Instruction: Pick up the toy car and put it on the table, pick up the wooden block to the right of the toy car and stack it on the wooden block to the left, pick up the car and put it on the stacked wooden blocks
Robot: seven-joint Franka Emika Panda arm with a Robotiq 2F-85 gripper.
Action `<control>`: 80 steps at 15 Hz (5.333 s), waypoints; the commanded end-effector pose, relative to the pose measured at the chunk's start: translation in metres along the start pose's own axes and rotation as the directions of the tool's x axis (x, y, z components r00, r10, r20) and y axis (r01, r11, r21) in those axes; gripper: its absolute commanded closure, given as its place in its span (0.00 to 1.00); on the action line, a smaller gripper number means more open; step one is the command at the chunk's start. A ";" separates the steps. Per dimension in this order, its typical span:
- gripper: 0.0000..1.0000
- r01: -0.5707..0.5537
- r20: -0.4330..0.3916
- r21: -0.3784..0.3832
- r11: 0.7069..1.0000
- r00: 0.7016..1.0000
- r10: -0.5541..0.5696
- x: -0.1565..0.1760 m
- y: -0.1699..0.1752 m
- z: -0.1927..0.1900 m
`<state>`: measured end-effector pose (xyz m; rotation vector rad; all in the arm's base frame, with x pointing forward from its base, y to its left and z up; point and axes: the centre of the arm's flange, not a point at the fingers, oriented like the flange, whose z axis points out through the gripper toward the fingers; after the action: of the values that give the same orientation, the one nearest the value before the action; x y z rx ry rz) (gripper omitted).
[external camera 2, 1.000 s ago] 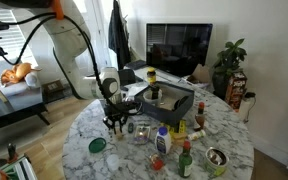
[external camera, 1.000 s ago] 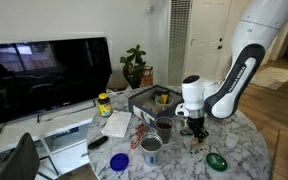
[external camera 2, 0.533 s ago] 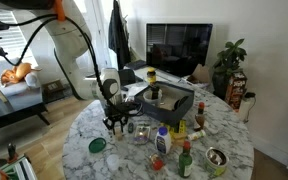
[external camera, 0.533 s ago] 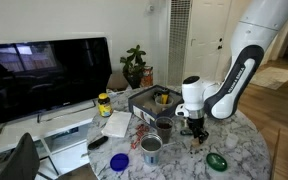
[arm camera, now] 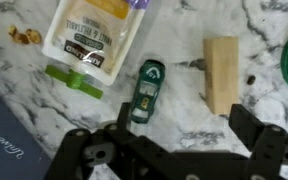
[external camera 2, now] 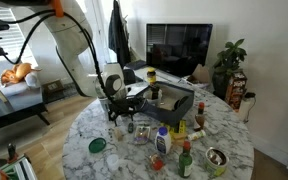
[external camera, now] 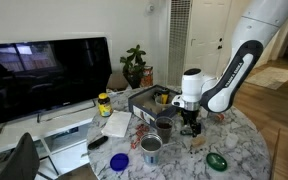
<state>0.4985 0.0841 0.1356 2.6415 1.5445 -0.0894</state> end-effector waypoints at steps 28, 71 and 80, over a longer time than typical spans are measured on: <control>0.93 -0.038 -0.102 0.109 0.993 0.994 0.049 -0.021 0.006 0.004; 0.93 0.095 -0.094 0.064 0.993 0.992 -0.089 -0.034 -0.035 0.009; 0.39 0.116 -0.092 0.078 0.990 0.990 -0.108 -0.038 -0.035 0.009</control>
<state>0.4524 0.0707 0.1308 2.6609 1.7170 -0.0494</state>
